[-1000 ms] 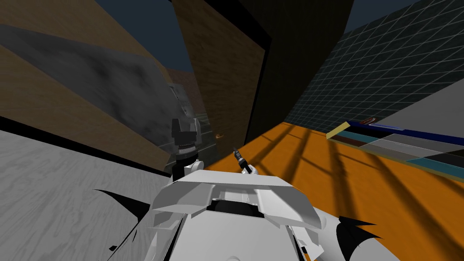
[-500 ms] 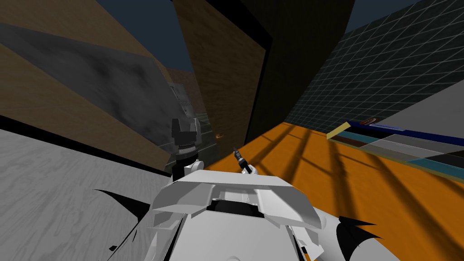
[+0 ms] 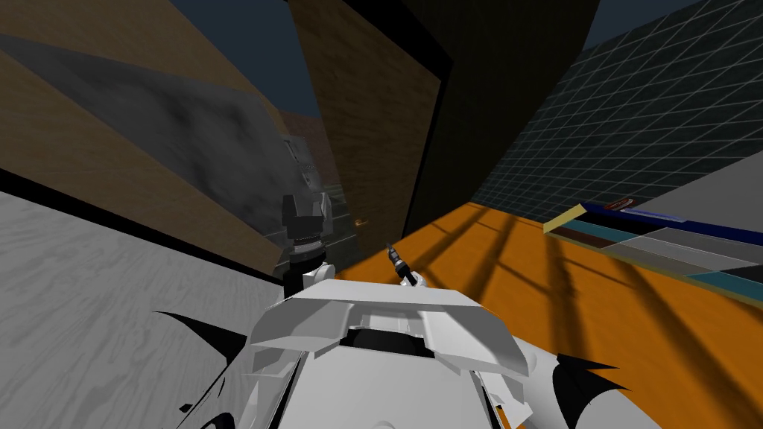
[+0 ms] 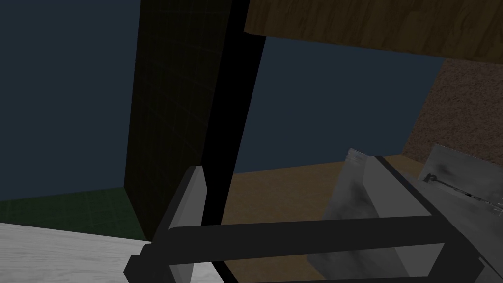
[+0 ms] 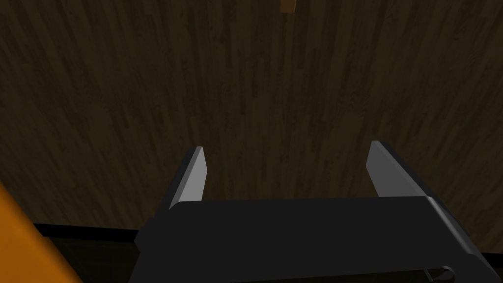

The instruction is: Pull the door open

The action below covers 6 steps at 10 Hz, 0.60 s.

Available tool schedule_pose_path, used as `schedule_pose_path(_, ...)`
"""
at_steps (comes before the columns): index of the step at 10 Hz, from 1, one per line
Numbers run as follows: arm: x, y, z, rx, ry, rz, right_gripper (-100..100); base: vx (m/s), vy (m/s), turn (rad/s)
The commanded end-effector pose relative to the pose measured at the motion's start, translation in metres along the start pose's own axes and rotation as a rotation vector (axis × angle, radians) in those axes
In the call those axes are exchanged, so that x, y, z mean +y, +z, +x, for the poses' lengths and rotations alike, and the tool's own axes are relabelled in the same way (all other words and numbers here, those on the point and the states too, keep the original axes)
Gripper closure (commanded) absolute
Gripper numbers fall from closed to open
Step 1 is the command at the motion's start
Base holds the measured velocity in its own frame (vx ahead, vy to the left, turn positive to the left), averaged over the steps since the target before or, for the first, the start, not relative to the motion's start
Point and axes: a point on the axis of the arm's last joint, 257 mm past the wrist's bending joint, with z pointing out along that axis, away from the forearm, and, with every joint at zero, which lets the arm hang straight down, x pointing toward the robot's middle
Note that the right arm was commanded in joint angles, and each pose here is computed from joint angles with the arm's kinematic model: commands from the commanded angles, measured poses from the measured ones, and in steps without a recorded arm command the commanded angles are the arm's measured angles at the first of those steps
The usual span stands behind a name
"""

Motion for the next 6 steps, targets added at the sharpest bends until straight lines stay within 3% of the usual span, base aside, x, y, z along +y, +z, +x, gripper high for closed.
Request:
schedule_pose_path(1,-0.005,-0.0059,-0.007,-0.011,-0.010,0.019,-100,-0.057,-0.125,0.049)
schedule_pose_path(2,-0.004,-0.0026,0.000,-0.012,0.000,0.014,-100,0.000,0.083,-0.083)
schedule_pose_path(4,-0.002,-0.0009,0.003,-0.010,0.004,0.009,-100,0.055,0.175,-0.027)
schedule_pose_path(6,0.001,0.0022,0.008,-0.007,0.011,0.000,-100,0.066,0.073,0.211)
